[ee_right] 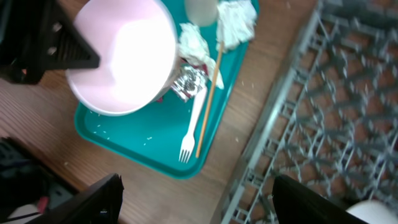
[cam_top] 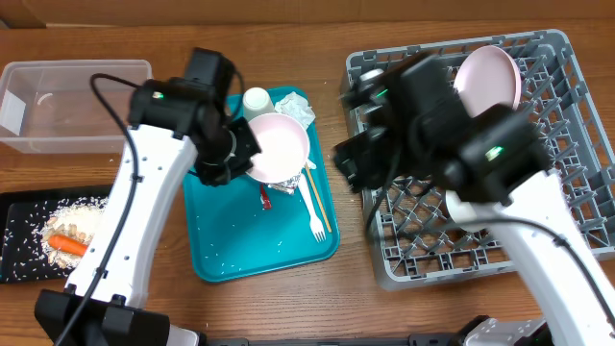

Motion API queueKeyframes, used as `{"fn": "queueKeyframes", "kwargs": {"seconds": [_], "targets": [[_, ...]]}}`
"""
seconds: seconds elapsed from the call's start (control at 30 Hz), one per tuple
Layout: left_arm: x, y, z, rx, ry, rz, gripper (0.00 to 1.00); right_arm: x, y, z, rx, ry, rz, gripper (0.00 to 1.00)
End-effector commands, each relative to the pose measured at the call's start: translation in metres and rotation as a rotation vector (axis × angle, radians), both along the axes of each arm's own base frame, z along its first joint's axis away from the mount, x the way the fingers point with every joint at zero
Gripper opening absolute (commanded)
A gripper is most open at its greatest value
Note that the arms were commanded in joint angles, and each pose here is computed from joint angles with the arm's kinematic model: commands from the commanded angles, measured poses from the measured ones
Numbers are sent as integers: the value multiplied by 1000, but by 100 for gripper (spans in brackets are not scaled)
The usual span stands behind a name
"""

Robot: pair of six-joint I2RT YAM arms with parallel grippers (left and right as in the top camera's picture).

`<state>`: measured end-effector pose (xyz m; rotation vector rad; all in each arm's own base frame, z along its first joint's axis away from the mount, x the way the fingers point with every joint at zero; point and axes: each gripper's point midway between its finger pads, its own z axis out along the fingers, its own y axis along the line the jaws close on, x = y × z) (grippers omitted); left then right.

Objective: Sort waste into correct bins and load items into the dishwasher rack
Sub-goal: 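Lift the pink bowl with the left gripper toward the tray center, then grasp the pink bowl rim with the right gripper from the left gripper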

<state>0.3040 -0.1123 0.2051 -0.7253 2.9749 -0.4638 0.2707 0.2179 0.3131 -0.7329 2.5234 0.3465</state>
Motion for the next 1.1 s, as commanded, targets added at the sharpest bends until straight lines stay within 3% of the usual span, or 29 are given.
{"fn": "queueKeyframes", "kwargs": {"seconds": [0.0, 0.13, 0.47, 0.73, 0.93, 0.97, 1.0, 1.07], "targets": [[-1, 1, 9, -88, -5, -59, 4, 2, 22, 1, -112, -125, 51, 80], [-11, 9, 7, -75, 32, -75, 4, -4, 52, -17, -153, -124, 103, 80], [-30, 10, 6, -72, 107, -88, 4, 28, 69, -71, -131, 28, -160, 78], [-29, 13, 5, -53, 103, -93, 4, 47, 57, -76, -91, 62, -297, 54], [-28, 13, 5, -50, 97, -93, 12, 46, 57, -78, -37, 135, -292, 16], [-27, 13, 5, -51, 94, -93, 13, 45, 58, -78, -26, 147, -287, 15], [-26, 13, 5, -51, 91, -93, 21, 44, 59, -78, -18, 157, -282, 15], [-25, 13, 5, -52, 86, -93, 28, 42, 62, -78, -8, 170, -274, 14]]}}
